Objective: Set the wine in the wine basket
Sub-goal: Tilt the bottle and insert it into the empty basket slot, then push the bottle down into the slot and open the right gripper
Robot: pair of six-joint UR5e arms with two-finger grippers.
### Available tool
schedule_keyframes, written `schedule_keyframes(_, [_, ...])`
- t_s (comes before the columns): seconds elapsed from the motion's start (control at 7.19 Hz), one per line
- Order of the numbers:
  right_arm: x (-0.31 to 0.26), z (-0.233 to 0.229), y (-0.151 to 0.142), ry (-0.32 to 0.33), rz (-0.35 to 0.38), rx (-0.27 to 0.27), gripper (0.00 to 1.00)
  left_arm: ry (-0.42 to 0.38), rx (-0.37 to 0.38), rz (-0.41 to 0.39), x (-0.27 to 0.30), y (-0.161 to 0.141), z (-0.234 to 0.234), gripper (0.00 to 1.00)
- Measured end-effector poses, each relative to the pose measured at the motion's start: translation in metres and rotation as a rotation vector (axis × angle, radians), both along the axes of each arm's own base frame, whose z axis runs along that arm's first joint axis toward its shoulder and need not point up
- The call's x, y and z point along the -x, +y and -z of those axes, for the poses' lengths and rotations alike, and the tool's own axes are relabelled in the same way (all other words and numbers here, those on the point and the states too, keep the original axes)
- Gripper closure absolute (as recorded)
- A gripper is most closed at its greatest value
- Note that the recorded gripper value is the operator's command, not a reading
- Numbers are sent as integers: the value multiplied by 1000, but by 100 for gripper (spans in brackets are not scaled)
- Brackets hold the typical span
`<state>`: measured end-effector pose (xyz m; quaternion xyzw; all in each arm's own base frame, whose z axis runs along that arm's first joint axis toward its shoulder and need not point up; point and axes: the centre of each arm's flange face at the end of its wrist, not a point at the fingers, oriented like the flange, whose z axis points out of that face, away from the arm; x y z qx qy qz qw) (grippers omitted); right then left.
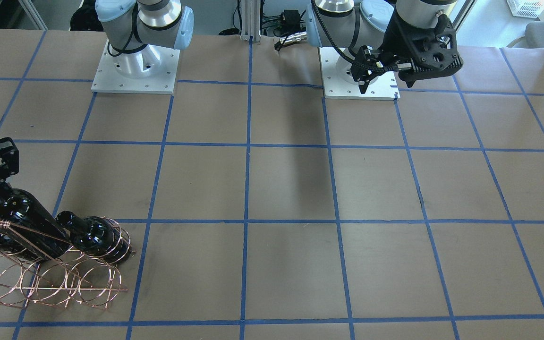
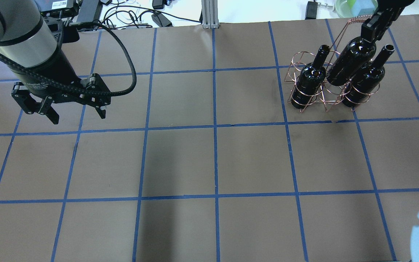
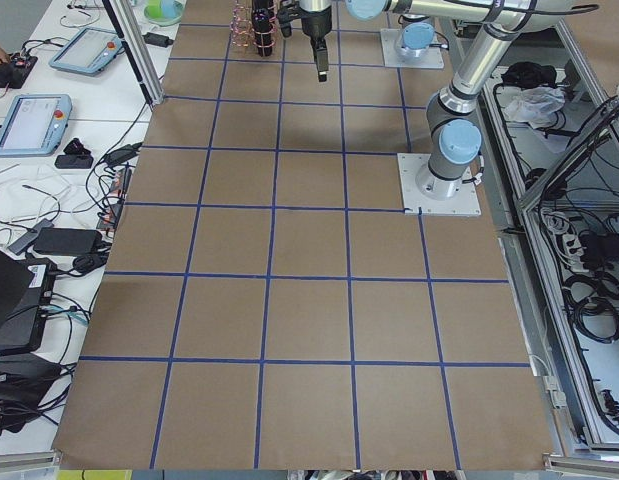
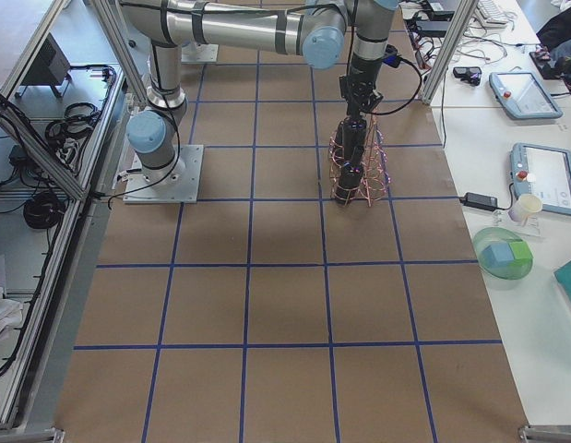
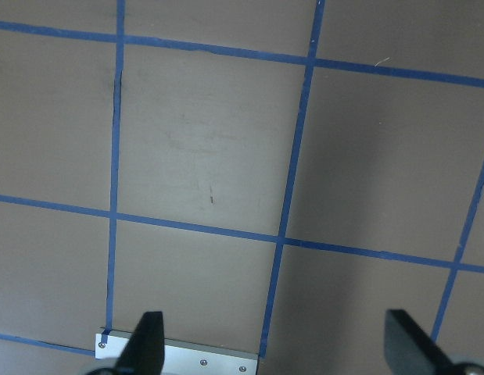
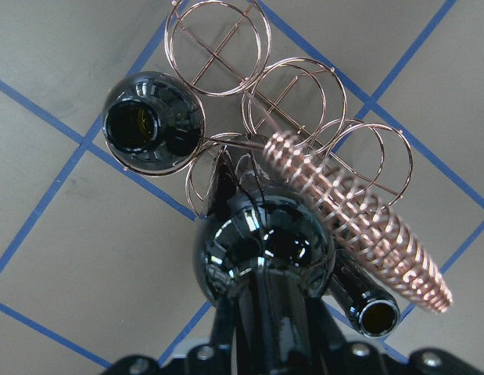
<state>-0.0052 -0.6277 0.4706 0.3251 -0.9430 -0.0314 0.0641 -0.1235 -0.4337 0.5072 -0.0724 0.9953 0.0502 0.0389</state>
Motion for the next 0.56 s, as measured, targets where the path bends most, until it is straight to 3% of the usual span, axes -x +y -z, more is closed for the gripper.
schedule_keyframes(0.56, [0, 16, 2, 12, -7, -64, 100, 0, 1, 0, 0, 0, 0, 0])
